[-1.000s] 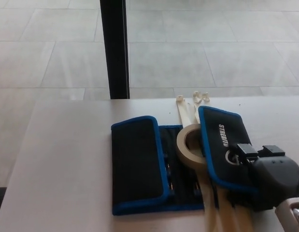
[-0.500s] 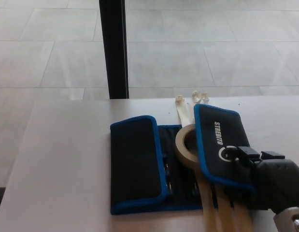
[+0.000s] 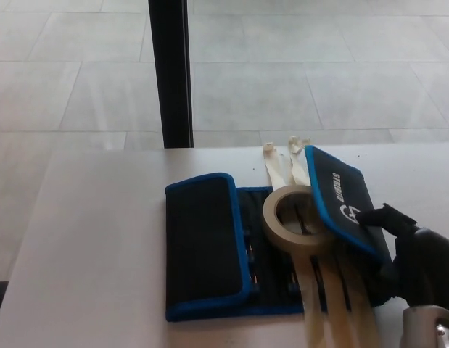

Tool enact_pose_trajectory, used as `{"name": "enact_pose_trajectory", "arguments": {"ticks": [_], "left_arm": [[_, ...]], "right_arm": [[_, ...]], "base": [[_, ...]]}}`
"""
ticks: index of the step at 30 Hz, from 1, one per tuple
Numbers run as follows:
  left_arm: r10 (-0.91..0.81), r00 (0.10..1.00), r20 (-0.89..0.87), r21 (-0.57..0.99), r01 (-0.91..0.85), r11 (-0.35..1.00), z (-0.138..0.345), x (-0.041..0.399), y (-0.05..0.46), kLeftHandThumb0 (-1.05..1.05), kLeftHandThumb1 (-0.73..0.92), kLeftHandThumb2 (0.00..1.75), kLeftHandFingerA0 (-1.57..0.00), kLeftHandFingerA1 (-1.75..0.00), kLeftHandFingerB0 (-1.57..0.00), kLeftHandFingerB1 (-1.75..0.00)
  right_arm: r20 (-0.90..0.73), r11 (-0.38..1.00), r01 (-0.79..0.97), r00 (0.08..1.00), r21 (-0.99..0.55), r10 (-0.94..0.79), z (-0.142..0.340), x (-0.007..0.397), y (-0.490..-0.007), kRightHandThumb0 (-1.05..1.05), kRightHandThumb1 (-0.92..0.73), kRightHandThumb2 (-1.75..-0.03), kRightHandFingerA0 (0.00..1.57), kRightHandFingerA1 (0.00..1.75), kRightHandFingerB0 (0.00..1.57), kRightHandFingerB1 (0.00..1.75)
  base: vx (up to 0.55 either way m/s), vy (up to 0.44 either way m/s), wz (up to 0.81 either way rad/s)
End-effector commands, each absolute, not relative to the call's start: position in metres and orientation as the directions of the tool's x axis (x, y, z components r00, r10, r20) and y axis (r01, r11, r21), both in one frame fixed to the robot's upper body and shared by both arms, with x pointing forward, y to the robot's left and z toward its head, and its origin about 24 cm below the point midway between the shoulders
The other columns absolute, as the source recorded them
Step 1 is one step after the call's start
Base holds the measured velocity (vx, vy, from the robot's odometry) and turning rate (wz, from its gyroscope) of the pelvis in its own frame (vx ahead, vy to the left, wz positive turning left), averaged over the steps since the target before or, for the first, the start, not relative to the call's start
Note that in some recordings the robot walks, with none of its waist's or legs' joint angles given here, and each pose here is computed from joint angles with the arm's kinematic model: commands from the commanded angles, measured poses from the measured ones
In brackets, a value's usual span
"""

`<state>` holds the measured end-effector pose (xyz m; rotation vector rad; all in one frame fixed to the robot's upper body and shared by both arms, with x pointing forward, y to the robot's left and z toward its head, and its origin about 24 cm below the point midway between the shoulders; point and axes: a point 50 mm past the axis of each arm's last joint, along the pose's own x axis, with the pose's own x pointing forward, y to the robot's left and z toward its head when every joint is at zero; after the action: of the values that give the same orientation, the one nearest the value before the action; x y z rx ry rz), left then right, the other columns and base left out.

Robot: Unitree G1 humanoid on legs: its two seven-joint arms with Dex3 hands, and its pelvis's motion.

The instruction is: The robot uses its right hand to open a black folded toolkit cover kept in the middle of the desk

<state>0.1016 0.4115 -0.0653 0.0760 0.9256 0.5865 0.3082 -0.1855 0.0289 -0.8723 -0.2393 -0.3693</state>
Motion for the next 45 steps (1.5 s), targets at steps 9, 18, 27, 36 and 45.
{"name": "enact_pose_trajectory", "arguments": {"ticks": [9, 18, 27, 36, 45], "left_arm": [[0.543, 0.445, -0.712, 0.342, -0.455, 0.822, -0.064, 0.091, 0.416, -0.94, 0.92, 0.71, -0.29, -0.55, -0.3, -0.39], [0.556, 0.447, -0.701, 0.369, -0.44, 0.819, -0.063, 0.092, 0.417, -0.91, 0.77, 1.22, -0.31, -0.61, -0.2, -0.47], [0.54, 0.45, -0.711, 0.312, -0.487, 0.816, -0.063, 0.089, 0.418, -0.94, 0.92, 0.73, -0.25, -0.55, -0.28, -0.38], [0.542, 0.439, -0.716, 0.317, -0.487, 0.814, -0.064, 0.085, 0.418, -0.91, 0.72, 1.16, -0.22, -0.59, -0.23, -0.49], [0.542, 0.444, -0.714, 0.333, -0.466, 0.82, -0.06, 0.087, 0.421, -1.01, 0.91, 0.73, -0.26, -0.55, -0.27, -0.38]], "right_arm": [[-0.444, 0.065, 0.907, 0.264, 0.416, -0.856, 0.039, 0.304, -0.268, -0.08, -0.71, -0.63, 0.74, 1.14, 0.8, 0.67], [-0.615, -0.201, 0.899, 0.091, 0.388, -0.783, 0.057, 0.309, -0.292, -0.31, -0.73, -0.62, 0.53, 1.45, 0.68, 1.0], [-0.624, -0.256, 0.918, -0.013, 0.302, -0.782, 0.07, 0.289, -0.352, -0.36, -0.82, -0.73, 0.23, 1.15, 0.24, 1.11], [-0.489, -0.174, 0.948, -0.023, 0.266, -0.872, 0.064, 0.265, -0.384, -0.24, -0.76, -0.87, 0.14, 1.03, 0.24, 1.15], [-0.282, 0.039, 0.958, 0.123, 0.286, -0.952, 0.085, 0.247, -0.42, -0.23, -0.67, -0.65, 0.58, 1.29, 0.6, 0.88]], "base": [[0.0, 0.0, 0.0], [0.0, 0.0, 0.0], [0.0, 0.0, 0.0], [0.0, 0.0, 0.0], [0.0, 0.0, 0.0]]}}
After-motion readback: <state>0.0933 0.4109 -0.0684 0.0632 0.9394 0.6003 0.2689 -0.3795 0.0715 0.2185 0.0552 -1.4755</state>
